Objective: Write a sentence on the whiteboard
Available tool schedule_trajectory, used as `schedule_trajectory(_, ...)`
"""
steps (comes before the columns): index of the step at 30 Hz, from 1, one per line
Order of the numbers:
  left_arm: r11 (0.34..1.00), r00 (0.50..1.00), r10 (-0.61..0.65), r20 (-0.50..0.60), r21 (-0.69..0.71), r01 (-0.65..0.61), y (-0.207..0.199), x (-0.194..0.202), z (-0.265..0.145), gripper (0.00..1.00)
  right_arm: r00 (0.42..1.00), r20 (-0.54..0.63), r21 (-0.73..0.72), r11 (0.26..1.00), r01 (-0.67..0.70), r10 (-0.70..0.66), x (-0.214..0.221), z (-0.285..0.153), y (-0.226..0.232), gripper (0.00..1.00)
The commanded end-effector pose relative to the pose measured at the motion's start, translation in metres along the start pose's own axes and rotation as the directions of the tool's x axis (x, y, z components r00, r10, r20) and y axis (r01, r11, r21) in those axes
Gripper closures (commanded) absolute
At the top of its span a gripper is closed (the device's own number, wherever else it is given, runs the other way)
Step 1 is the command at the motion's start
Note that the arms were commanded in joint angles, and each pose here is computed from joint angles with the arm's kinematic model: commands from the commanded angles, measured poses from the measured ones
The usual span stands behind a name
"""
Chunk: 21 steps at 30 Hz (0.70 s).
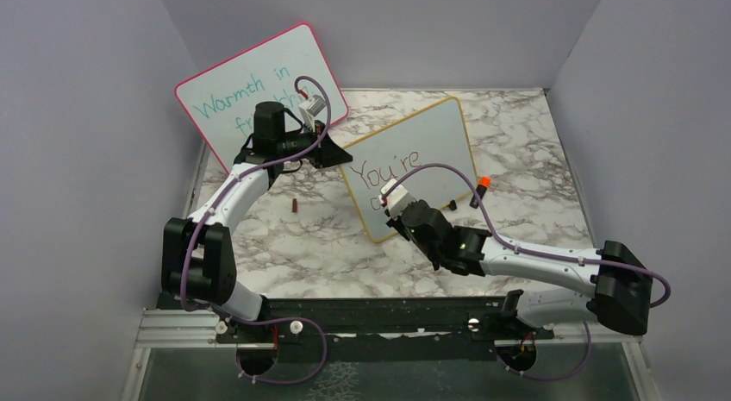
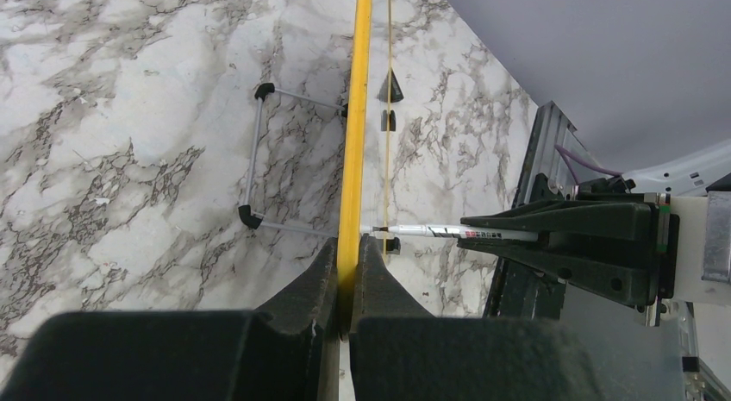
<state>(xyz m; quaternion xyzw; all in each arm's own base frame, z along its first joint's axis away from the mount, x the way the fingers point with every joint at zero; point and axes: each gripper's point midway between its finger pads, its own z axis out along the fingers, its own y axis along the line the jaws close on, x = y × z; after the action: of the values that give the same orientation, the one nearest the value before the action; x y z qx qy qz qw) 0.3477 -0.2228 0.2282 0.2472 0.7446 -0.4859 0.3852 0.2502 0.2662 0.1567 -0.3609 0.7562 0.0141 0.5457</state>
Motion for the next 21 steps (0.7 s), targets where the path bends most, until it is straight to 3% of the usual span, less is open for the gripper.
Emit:
schedule_trajectory(1,0.995,0.992,-0.083,-0.096,-0.064,0.077,0.023,0.045,0.003,1.00,0.999,0.033,-0.007,1.000,-0.013,0.013,-0.010,0.006,0.002,0.99)
schedule_trajectory(21,0.995,0.992,-0.085,-0.097,-0.064,0.079,0.024,0.046,0.003,1.00,0.999,-0.020,-0.107,0.994,0.025,-0.028,0.007,-0.003,0.016,0.99)
